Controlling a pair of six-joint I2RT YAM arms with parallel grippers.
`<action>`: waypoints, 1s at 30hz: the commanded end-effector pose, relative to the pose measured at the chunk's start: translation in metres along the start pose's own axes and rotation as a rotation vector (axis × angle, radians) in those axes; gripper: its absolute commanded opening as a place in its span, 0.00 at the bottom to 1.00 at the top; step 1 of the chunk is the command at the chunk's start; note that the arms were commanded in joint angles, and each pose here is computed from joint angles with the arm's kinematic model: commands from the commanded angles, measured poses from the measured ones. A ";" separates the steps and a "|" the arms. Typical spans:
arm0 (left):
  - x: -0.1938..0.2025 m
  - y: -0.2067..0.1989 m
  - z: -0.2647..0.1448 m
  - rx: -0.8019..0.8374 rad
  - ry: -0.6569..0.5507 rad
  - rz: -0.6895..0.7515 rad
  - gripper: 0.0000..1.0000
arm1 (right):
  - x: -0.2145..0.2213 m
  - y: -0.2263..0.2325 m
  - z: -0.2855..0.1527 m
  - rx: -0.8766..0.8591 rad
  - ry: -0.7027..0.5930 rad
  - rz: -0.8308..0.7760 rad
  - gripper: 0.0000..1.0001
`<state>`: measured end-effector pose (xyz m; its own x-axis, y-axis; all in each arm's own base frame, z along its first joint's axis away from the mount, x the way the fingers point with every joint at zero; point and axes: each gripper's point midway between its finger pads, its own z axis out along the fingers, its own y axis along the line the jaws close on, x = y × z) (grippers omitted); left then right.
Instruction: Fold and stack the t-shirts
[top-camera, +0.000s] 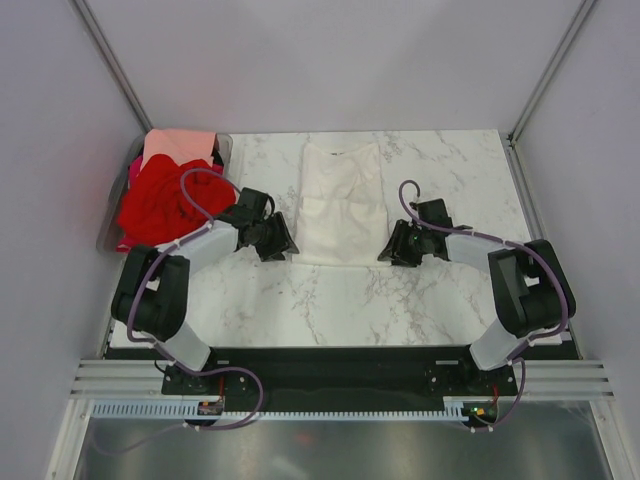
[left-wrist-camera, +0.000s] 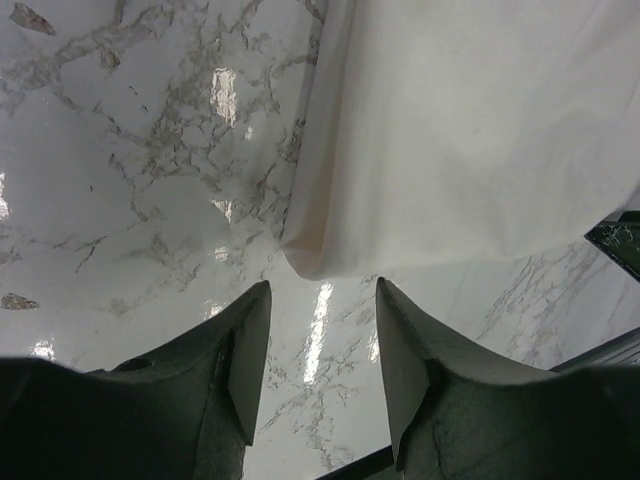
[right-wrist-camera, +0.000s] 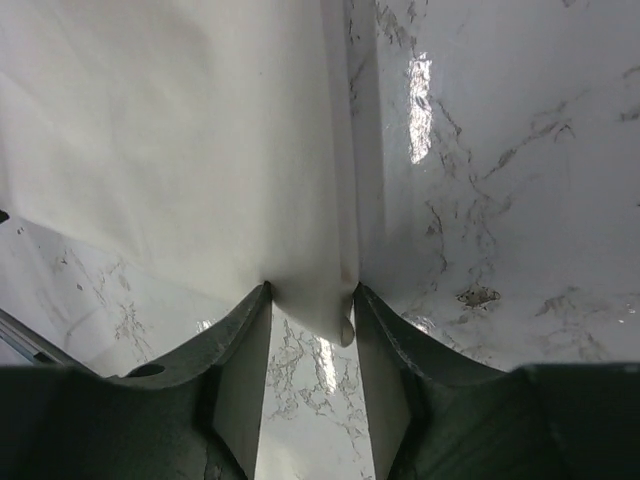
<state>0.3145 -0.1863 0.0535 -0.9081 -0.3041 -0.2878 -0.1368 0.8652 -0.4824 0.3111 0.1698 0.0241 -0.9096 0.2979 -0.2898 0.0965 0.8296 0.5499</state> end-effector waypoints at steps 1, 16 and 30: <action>-0.007 -0.011 0.006 0.049 -0.019 -0.023 0.54 | 0.016 -0.023 0.012 0.047 0.037 0.011 0.46; 0.020 0.018 0.034 0.007 0.016 -0.090 0.45 | 0.030 -0.035 0.019 0.056 0.077 0.014 0.31; 0.022 0.011 0.032 0.024 0.000 -0.102 0.02 | 0.039 -0.037 0.018 0.049 0.107 0.017 0.00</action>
<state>0.3154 -0.1991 0.0178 -0.8930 -0.3806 -0.2402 -0.1970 0.8104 -0.5518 0.3135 0.1768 0.0143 -0.9121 0.2956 -0.2839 0.0651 0.7885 0.6116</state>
